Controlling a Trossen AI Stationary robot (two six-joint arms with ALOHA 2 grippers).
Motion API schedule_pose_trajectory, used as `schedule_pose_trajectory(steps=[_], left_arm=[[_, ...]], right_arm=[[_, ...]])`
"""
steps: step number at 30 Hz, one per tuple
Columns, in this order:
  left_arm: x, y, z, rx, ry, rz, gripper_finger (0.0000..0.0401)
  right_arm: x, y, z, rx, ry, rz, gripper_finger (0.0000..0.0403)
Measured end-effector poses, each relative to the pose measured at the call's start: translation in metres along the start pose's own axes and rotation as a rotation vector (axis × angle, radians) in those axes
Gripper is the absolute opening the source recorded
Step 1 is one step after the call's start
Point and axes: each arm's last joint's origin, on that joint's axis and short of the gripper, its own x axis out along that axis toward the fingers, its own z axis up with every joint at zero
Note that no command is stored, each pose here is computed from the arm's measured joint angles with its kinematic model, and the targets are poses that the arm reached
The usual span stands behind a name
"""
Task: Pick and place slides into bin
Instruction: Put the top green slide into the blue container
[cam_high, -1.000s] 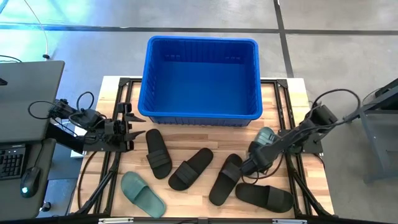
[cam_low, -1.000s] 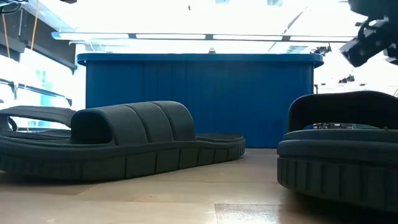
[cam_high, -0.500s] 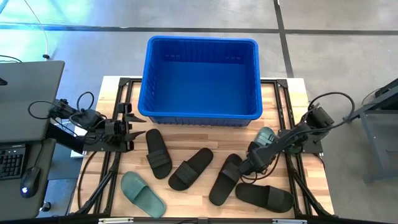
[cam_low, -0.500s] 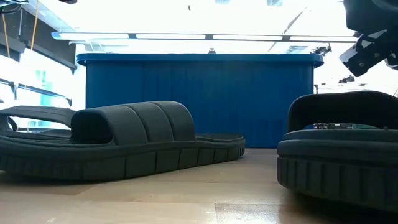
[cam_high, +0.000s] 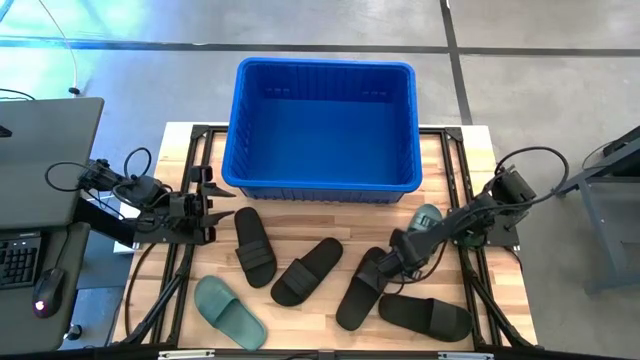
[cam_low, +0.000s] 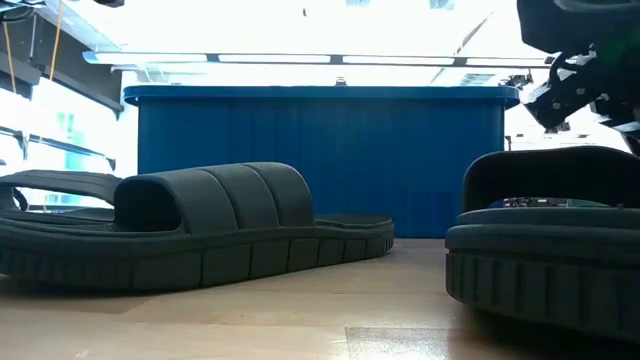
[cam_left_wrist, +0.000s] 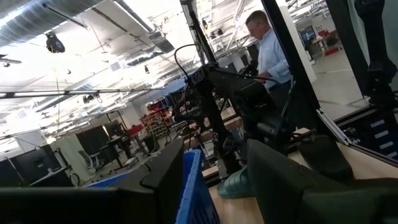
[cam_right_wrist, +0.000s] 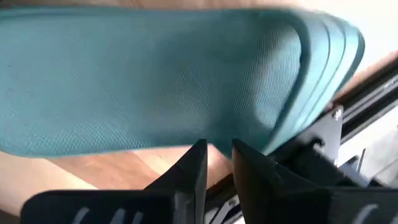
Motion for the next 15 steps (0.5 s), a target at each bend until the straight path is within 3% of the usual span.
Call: schedule_pose_trajectory(steps=[6,15], left_arm=[[0.0,-0.0007,-0.0011,0.004,0.011,-0.007,0.0161],[0.0,-0.0012,-0.0019,0.008,0.019,-0.012,0.0161]], right_arm=[[-0.0001,-0.0022,-0.002,-0.047,0.023,-0.018,0.0088],[-0.0003,-0.0062,-0.0036,-0.079,0.033,-0.065,0.0153]])
